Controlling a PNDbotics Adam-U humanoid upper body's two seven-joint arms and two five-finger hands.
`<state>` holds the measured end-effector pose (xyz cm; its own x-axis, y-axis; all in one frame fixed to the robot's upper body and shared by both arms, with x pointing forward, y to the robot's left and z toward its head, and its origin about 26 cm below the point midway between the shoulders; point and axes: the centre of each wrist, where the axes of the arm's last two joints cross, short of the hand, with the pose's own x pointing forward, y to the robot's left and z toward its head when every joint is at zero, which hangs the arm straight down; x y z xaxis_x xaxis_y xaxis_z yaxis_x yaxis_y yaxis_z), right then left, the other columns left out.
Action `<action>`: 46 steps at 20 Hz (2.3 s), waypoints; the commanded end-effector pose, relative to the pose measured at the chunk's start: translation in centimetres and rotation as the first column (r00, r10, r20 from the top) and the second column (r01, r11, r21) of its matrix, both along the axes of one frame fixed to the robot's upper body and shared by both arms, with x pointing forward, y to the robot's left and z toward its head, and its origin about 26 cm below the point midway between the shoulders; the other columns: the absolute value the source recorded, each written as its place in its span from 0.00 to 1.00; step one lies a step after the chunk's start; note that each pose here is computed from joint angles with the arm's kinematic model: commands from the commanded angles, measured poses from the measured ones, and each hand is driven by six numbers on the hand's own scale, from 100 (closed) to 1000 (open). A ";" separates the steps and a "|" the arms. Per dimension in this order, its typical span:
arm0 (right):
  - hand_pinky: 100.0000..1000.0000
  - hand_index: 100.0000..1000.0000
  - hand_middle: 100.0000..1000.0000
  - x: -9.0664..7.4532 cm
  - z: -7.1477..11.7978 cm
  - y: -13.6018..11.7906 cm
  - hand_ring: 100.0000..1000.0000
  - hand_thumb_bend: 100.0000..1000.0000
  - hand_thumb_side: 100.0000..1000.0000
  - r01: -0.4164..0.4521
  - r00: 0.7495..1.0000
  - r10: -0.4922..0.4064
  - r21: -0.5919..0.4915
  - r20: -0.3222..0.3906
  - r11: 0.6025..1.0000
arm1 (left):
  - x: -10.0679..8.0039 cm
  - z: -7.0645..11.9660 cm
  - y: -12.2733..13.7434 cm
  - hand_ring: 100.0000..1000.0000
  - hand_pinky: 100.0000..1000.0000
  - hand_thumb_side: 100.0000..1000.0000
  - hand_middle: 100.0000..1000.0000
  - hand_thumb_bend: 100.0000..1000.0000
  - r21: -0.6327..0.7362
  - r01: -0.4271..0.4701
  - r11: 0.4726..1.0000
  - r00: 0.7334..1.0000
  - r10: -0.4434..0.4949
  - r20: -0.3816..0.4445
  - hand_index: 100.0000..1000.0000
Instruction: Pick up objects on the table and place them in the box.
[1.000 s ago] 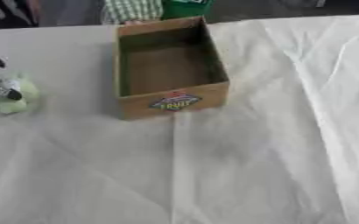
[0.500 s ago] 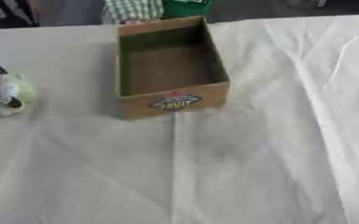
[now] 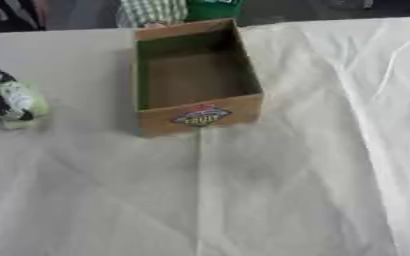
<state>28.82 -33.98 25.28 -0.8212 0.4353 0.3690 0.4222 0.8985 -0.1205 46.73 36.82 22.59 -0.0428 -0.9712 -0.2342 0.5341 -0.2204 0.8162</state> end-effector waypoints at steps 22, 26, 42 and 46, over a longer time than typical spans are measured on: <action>0.82 0.86 0.68 -0.4 1.0 -0.3 0.66 0.00 0.53 0.014 0.999 -0.013 -0.012 0.036 1.000 | -1.8 7.6 -1.2 0.40 0.29 0.28 0.44 0.00 -0.097 0.115 0.989 0.971 -0.092 0.220 0.66; 0.82 0.86 0.68 -0.4 1.1 -0.3 0.66 0.00 0.53 0.013 0.999 -0.013 -0.016 0.042 1.000 | -2.8 10.5 -3.4 0.40 0.31 0.26 0.43 0.00 -0.068 0.178 0.982 0.920 -0.142 0.366 0.65; 0.82 0.86 0.68 -0.1 1.8 0.4 0.66 0.00 0.53 -0.034 0.998 0.035 -0.017 0.059 0.999 | -3.5 15.6 -18.2 0.39 0.30 0.23 0.38 0.00 0.013 0.445 0.896 0.633 -0.325 0.703 0.66; 0.82 0.86 0.68 0.1 2.2 0.7 0.66 0.00 0.53 -0.054 0.996 0.055 -0.015 0.068 0.998 | -2.8 14.7 -20.9 0.40 0.31 0.22 0.37 0.00 0.054 0.447 0.893 0.562 -0.327 0.760 0.66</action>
<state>29.15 -33.34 26.49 -0.8545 0.3969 0.3353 0.3878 0.9167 -0.0968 44.17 16.60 36.23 -0.3095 -0.9267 -0.2134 -0.3050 -0.1158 0.9453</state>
